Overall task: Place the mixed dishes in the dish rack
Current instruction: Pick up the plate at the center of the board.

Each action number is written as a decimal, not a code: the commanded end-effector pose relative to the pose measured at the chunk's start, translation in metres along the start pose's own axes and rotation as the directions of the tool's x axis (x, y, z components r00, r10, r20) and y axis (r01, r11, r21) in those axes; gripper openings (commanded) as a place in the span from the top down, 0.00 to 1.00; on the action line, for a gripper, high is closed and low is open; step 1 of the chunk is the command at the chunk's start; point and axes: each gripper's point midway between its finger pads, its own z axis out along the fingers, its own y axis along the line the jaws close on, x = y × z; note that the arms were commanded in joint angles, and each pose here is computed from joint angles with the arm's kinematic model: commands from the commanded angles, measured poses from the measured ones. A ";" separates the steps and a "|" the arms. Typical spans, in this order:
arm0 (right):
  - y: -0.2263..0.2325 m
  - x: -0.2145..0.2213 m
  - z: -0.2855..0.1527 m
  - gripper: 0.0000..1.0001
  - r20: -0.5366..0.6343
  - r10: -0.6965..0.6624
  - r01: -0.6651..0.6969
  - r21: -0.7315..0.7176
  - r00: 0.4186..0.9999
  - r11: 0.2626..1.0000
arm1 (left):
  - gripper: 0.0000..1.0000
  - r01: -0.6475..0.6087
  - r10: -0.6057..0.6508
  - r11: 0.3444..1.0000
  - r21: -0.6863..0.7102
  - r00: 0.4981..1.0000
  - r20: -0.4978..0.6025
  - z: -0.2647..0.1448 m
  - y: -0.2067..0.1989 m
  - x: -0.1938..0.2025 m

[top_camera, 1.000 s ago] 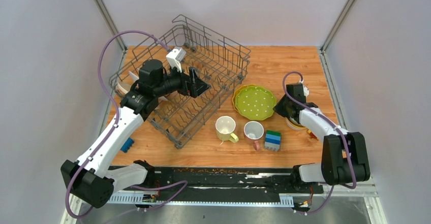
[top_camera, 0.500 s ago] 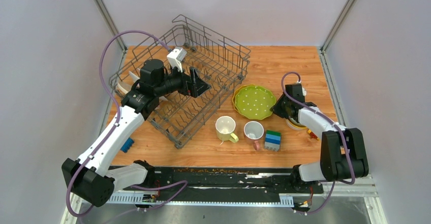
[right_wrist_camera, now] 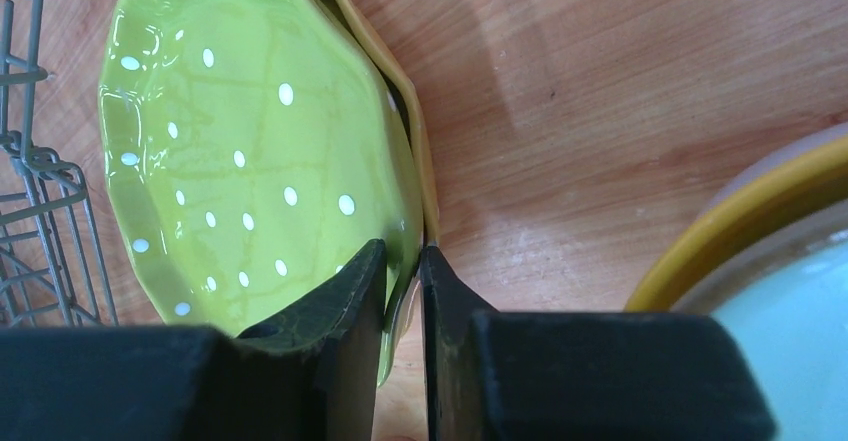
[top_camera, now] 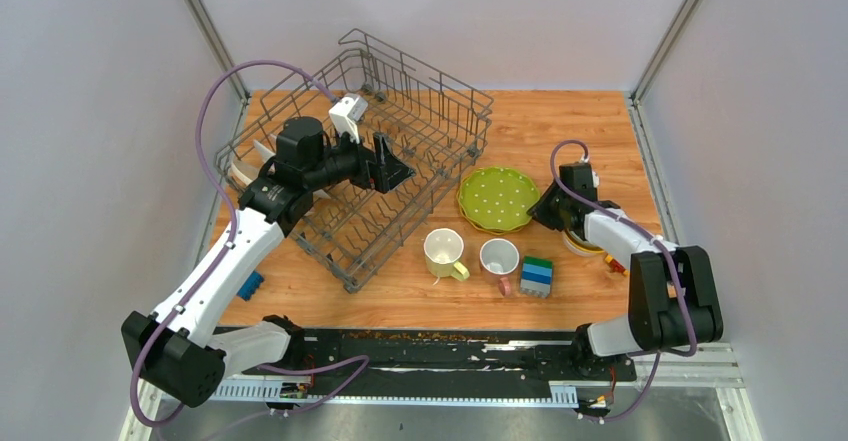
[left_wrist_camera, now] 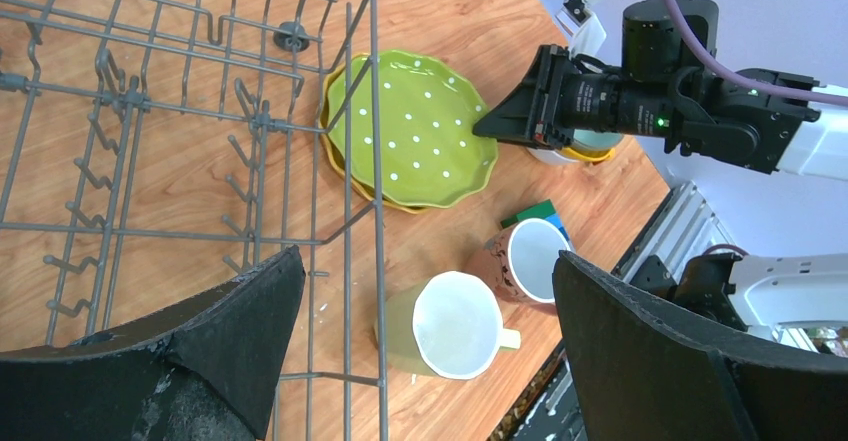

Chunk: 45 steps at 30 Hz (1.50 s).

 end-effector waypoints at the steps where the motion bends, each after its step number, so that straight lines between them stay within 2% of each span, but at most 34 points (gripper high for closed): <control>1: -0.003 0.005 0.009 0.83 -0.010 -0.004 0.004 -0.003 1.000 1.000 | 0.00 -0.008 0.007 1.000 0.009 1.000 0.014 0.000 -0.005 -0.007; 9: 0.002 0.006 0.007 1.00 -0.008 0.002 -0.002 -0.029 1.000 1.000 | 0.00 -0.006 0.006 1.000 0.006 1.000 0.009 0.000 -0.004 -0.005; 21: 0.034 0.002 -0.020 1.00 0.048 0.124 -0.107 -0.264 0.991 0.959 | 0.00 -0.002 0.002 1.000 0.002 1.000 0.005 0.000 -0.002 -0.004; 29: 0.036 -0.001 -0.032 1.00 0.066 0.210 -0.177 -0.336 0.975 0.925 | 0.00 0.000 0.000 1.000 -0.001 1.000 0.006 -0.001 -0.002 -0.004; 30: 0.046 -0.012 -0.052 1.00 0.112 0.218 -0.158 -0.394 0.970 0.905 | 0.00 0.000 0.000 1.000 -0.001 1.000 0.006 -0.001 -0.002 -0.004; 32: 0.033 -0.003 -0.036 1.00 0.075 0.231 -0.193 -0.343 0.970 0.919 | 0.00 0.001 -0.001 1.000 0.000 1.000 0.006 0.000 -0.002 -0.004; 41: 0.038 -0.010 -0.048 1.00 0.099 0.223 -0.170 -0.383 0.970 0.908 | 0.00 0.009 -0.009 1.000 0.004 1.000 0.002 0.003 -0.002 -0.004; 45: 0.034 -0.016 -0.051 1.00 0.128 0.188 -0.136 -0.335 0.974 0.932 | 0.00 0.008 -0.008 1.000 0.001 1.000 0.004 0.003 -0.001 -0.004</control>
